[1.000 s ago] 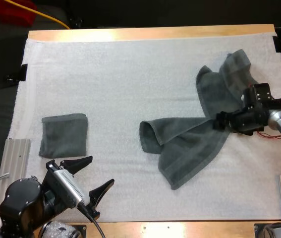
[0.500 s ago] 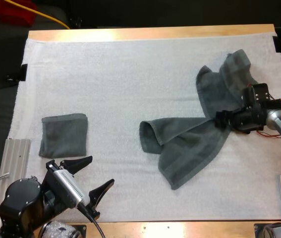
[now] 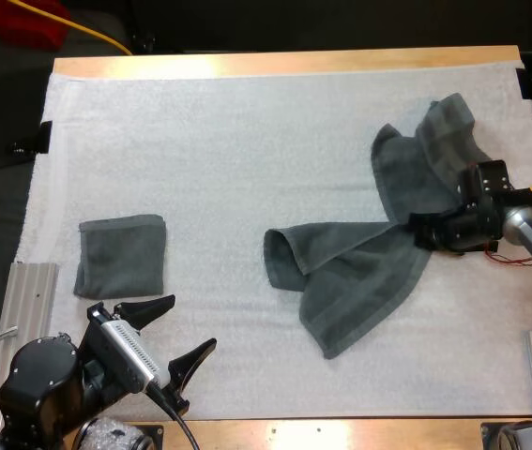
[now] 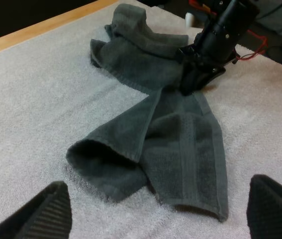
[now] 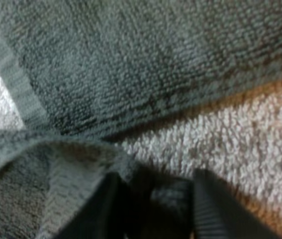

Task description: Pick towel from pile, fold and stack

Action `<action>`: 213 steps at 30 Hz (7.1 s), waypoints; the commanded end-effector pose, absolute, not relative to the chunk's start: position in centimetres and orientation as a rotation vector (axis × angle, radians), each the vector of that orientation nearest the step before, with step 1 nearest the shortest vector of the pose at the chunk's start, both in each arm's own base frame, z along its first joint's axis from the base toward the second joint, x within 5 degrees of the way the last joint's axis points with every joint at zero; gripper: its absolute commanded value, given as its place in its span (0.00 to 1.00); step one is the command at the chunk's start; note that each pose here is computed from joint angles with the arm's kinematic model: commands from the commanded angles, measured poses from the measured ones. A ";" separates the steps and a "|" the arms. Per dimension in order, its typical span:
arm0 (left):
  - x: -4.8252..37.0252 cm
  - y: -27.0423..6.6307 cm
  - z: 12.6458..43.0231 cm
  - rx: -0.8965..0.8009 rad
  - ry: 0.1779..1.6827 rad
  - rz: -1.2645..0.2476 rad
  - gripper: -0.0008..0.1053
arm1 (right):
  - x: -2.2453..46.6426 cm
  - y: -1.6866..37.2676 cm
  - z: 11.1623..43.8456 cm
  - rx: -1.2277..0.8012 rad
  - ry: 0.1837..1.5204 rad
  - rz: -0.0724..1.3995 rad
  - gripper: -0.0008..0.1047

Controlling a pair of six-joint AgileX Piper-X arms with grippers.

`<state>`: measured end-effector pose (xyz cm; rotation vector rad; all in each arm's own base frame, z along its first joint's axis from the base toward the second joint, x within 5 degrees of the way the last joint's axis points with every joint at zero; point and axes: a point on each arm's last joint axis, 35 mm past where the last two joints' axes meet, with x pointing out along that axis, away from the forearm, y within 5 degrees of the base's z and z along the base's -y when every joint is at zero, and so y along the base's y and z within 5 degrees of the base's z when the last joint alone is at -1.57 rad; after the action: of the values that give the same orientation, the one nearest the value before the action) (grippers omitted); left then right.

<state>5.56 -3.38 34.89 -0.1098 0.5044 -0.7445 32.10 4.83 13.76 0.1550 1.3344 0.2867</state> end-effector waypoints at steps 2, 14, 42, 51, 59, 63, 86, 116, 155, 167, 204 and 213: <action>5.5 -3.4 35.3 -0.117 0.492 -0.748 0.67 | 31.8 4.8 14.0 0.168 1.344 0.302 0.02; 6.3 -3.7 35.0 -0.128 0.539 -0.763 0.67 | 29.0 4.2 18.0 0.051 1.403 0.283 0.01; 13.1 -7.0 25.4 -0.505 1.209 -1.025 0.66 | 27.3 3.7 17.7 -0.070 1.554 0.248 0.01; 13.9 -9.3 23.6 -0.471 1.275 -1.053 0.66 | 27.3 3.7 17.7 -0.068 1.554 0.250 0.01; 14.7 -14.1 21.7 -0.394 1.335 -1.057 0.66 | 27.3 3.7 17.7 -0.065 1.554 0.247 0.01; 15.1 -16.0 19.9 -0.371 1.393 -1.043 0.66 | 27.2 3.7 17.7 -0.065 1.559 0.247 0.01; 20.1 -21.3 13.0 -0.524 1.550 -0.983 0.66 | 27.2 3.7 17.7 -0.057 1.561 0.255 0.01; 20.0 -21.5 12.5 -0.539 1.674 -0.931 0.40 | 27.3 3.8 17.8 -0.047 1.554 0.265 0.01; 18.5 -15.5 27.5 -0.210 1.250 -0.796 0.01 | 22.9 4.6 25.1 0.088 1.408 0.480 0.01; 17.6 -14.3 36.4 -0.100 1.084 -0.757 0.01 | 18.8 7.7 33.0 0.157 1.118 0.663 0.01; 15.9 -13.0 37.8 -0.060 1.118 -0.763 0.58 | 17.6 8.0 45.6 0.032 0.725 0.608 0.01; 15.9 -13.0 37.7 -0.059 1.122 -0.762 0.58 | 20.1 17.0 41.2 -0.131 0.884 0.737 0.01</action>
<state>16.00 -13.15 37.47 -0.0678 1.1382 -0.7664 20.01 16.79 40.88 -0.1337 0.9028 0.7372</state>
